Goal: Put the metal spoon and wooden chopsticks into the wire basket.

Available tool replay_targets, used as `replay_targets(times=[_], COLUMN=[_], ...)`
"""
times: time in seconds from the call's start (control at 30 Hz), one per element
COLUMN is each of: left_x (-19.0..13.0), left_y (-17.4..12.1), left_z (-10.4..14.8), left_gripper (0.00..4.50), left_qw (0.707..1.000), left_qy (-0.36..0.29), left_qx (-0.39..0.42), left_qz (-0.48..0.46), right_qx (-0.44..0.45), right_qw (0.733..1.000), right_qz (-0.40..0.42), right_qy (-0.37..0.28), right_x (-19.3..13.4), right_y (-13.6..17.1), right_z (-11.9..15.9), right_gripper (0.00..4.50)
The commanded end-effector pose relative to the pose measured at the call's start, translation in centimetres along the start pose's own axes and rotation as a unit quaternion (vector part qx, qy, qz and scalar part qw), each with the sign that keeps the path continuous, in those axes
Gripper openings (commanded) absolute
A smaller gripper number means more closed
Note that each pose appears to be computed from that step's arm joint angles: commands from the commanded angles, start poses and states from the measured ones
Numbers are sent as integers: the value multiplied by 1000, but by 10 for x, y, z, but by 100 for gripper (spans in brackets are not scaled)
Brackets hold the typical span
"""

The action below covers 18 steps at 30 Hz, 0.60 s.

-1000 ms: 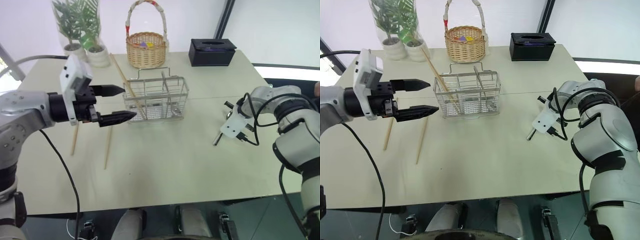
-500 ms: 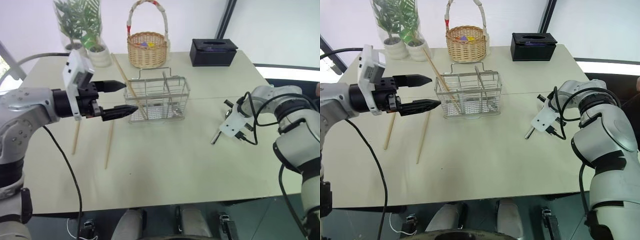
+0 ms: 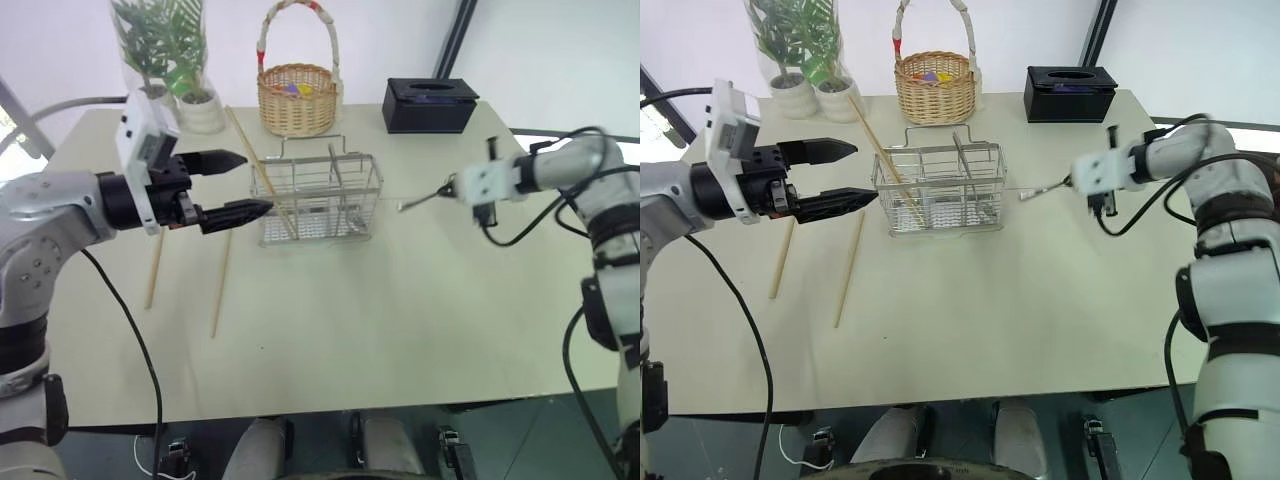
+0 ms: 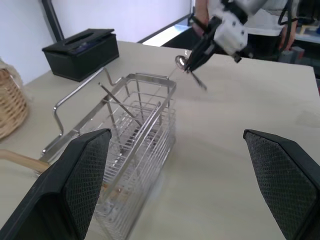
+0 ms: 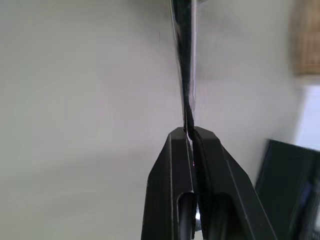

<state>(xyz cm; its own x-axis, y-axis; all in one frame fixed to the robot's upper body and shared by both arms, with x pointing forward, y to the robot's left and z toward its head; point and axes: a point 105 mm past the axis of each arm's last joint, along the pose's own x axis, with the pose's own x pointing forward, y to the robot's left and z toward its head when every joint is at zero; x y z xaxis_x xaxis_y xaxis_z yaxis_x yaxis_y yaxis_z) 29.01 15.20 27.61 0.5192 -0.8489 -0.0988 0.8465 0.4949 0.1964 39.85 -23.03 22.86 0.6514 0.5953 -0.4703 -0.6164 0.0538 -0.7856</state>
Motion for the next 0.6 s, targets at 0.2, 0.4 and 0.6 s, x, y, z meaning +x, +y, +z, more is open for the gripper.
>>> replay_targets(times=[0.2, 0.4, 0.6], left_x=[-4, 0, -2], left_y=[18, 24, 24], left_z=[17, 19, 23], left_gripper=[450, 450, 450], left_qw=[999, 998, 998], left_qy=[-36, -40, -43], left_qx=[19, 23, 30], left_qz=[33, 35, 40], right_qx=[311, 420, 479], right_qw=[879, 817, 795], right_qz=[-217, -192, -168], right_qy=[-288, -346, -334], right_x=[-44, -21, 15], right_y=[-64, -61, -42], right_z=[115, 158, 160], right_gripper=[6, 6, 6])
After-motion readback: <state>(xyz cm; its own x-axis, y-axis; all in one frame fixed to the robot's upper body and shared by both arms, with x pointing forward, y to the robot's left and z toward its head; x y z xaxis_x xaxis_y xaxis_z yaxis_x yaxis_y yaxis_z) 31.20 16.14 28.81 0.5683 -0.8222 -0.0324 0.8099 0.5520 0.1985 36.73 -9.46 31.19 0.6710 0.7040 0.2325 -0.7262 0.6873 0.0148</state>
